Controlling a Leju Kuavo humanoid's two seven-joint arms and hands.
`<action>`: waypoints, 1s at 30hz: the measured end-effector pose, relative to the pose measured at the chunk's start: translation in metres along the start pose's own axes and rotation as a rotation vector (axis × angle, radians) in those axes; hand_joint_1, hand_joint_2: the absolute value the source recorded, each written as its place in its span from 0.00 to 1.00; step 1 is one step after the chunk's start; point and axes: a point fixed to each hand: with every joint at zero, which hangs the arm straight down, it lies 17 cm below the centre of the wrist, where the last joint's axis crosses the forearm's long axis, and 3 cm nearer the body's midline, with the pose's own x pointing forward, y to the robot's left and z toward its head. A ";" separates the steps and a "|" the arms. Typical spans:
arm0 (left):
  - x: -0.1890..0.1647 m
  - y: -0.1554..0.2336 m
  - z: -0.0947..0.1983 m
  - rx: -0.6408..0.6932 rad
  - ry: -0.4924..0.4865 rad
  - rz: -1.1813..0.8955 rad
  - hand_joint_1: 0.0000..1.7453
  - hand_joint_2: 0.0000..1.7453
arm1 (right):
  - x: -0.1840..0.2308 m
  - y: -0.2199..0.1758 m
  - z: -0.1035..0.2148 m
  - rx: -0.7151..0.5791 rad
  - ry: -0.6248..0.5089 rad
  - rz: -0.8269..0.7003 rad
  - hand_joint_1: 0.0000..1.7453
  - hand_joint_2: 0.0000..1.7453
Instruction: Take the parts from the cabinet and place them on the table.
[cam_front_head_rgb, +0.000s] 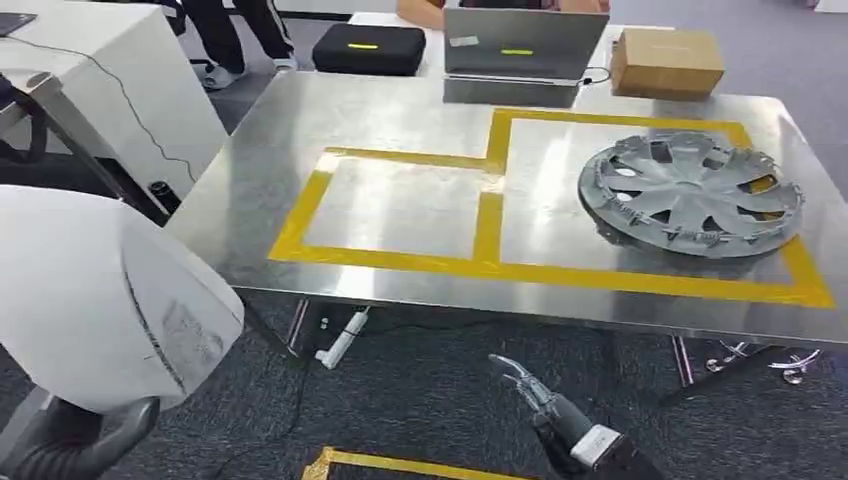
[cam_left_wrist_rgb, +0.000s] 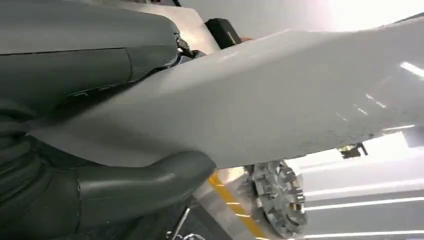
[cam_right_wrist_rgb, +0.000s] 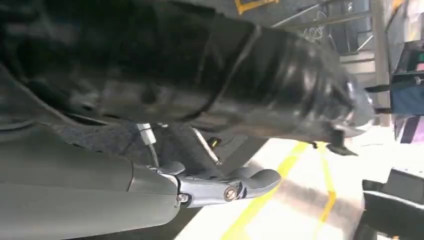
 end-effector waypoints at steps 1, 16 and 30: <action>0.000 0.000 0.000 0.000 0.000 0.000 1.00 1.00 | 0.000 0.000 -0.001 0.000 -0.002 0.001 0.00 0.00; -0.002 0.000 -0.001 -0.002 0.001 -0.001 1.00 1.00 | -0.004 0.000 0.002 0.000 0.010 0.000 0.00 0.00; -0.003 0.000 0.000 -0.005 0.006 -0.003 1.00 1.00 | -0.004 0.000 0.002 0.000 0.011 0.001 0.00 0.00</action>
